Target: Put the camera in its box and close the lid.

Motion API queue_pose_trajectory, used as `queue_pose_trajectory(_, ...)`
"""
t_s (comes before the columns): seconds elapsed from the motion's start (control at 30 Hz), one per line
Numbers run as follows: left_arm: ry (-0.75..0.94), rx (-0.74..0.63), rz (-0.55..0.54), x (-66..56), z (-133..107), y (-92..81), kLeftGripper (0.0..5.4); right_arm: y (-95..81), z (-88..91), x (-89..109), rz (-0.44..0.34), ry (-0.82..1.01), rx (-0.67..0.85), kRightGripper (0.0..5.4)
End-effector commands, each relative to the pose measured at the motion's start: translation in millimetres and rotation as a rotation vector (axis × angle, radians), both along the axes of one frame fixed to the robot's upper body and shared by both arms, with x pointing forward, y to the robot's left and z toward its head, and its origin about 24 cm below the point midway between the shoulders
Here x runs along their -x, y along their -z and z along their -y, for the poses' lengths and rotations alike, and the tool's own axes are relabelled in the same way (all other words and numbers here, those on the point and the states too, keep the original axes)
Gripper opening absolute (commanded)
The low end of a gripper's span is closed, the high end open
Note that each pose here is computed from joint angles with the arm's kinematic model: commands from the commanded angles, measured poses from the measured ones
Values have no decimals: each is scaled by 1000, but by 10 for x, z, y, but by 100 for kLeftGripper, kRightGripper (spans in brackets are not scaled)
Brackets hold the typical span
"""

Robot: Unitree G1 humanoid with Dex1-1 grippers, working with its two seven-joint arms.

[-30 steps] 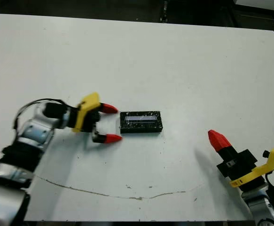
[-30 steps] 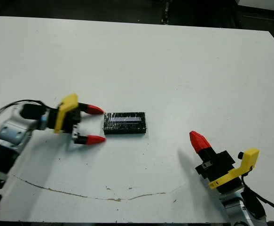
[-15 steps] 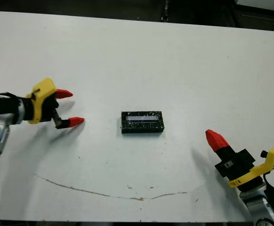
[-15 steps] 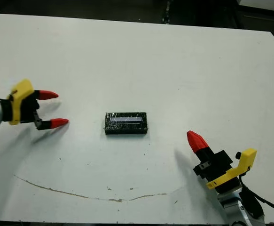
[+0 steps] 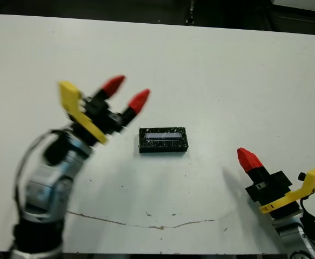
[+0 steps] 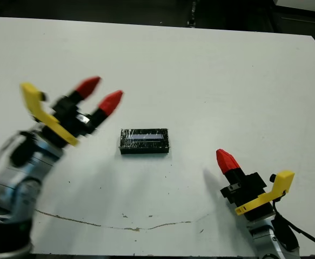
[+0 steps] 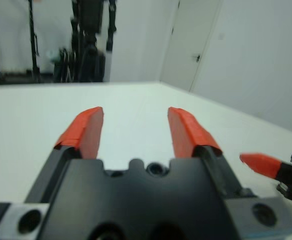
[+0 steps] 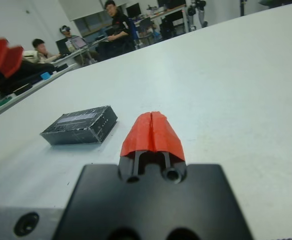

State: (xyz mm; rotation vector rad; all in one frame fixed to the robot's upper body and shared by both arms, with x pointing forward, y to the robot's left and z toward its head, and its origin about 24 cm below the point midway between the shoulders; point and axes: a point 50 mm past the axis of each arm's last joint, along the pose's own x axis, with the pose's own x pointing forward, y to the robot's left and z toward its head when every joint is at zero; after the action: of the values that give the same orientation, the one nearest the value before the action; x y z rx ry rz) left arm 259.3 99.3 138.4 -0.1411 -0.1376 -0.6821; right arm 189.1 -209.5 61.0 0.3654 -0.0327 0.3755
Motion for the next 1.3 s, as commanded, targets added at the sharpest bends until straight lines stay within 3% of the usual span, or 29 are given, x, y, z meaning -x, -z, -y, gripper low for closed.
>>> queue_pose_trajectory(0.03, 31, -73, -79, 68, 195, 219, 269, 33, 7, 34, -31, 15, -5, 0)
queue_pose_trajectory(0.27, 36, -23, -241, 39, 437, 512, 162, 40, -3, 46, -28, 8, 7, 0)
queue_pose_trajectory(0.6, -71, -54, -330, 0, 491, 603, 3, 38, -7, 53, -9, -4, 17, 0)
queue_pose_trajectory(0.77, -81, -120, -397, 31, 488, 683, 1, 31, -13, 51, -8, -9, 6, 0)
queue_pose_trajectory(0.97, -77, -136, -589, 99, 447, 824, 1, 32, -5, 48, -2, -17, 5, 0)
queue_pose_trajectory(1.3, -55, -147, -708, 230, 346, 912, 1, 29, -9, 52, 3, -14, 11, 0)
